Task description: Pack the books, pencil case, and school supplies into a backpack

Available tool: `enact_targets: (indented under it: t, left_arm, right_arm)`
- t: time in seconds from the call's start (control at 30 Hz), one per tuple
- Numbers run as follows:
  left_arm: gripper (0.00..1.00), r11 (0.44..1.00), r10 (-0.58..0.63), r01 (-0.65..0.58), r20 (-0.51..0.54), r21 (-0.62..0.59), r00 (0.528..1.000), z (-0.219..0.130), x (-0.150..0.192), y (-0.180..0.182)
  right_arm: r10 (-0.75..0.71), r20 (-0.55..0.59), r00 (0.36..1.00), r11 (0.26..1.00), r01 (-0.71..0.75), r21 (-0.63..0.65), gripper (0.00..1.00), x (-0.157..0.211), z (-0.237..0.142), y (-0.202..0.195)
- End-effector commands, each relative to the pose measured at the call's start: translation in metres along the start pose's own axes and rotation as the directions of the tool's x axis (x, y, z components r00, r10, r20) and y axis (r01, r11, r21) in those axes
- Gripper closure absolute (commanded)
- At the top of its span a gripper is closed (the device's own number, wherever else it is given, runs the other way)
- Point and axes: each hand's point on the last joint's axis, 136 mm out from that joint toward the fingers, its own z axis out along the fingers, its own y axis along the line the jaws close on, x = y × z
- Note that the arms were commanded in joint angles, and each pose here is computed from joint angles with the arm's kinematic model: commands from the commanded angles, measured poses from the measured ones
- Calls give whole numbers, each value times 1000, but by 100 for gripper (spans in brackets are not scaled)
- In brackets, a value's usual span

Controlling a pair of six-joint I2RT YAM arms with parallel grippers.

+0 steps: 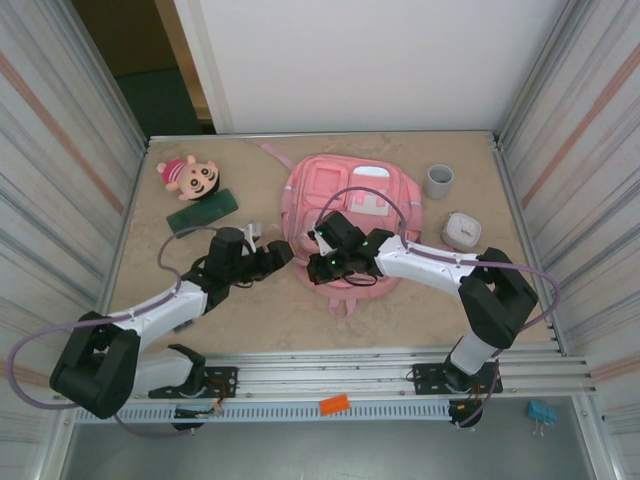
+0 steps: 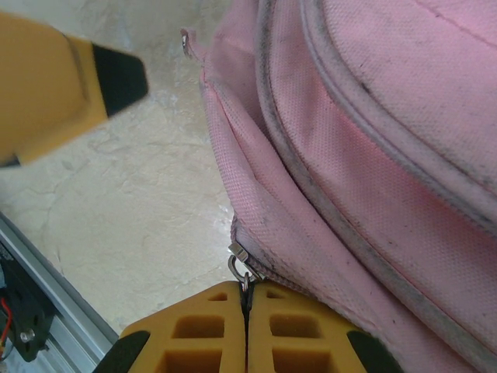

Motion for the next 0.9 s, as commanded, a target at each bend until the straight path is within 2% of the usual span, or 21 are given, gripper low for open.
enact_targets:
  t: [0.0, 0.13, 0.33, 0.5, 0.67, 0.73, 0.87]
  left_arm:
    - [42, 999, -27, 26, 24, 42, 999, 8, -6, -10]
    - [48, 997, -49, 50, -18, 53, 999, 26, -1, -7]
    - [52, 992, -115, 118, -67, 44, 991, 48, 8, 5]
    - [78, 991, -126, 127, -44, 29, 991, 58, 1, 10]
    - [91, 998, -29, 29, 0, -58, 1000, 54, -14, 17]
    - [100, 996, 8, -6, 27, -91, 1000, 49, -21, 20]
    - [100, 992, 39, -30, 66, -125, 997, 40, -35, 27]
  right_arm:
    - [-22, 56, 998, 997, 26, -73, 100, -17, -14, 29]
    - [-23, 53, 998, 997, 27, -66, 100, -16, -16, 28]
    - [-28, 57, 998, 997, 32, -67, 100, -16, -20, 29]
    - [-29, 47, 999, 999, 31, -45, 100, -12, -27, 26]
    - [-15, 20, 1000, 998, 14, 59, 100, 3, -52, 7]
    - [3, 6, 1000, 994, -4, 106, 100, 11, -63, -5]
    - [45, 1, 999, 985, -45, 168, 100, 26, -85, -26]
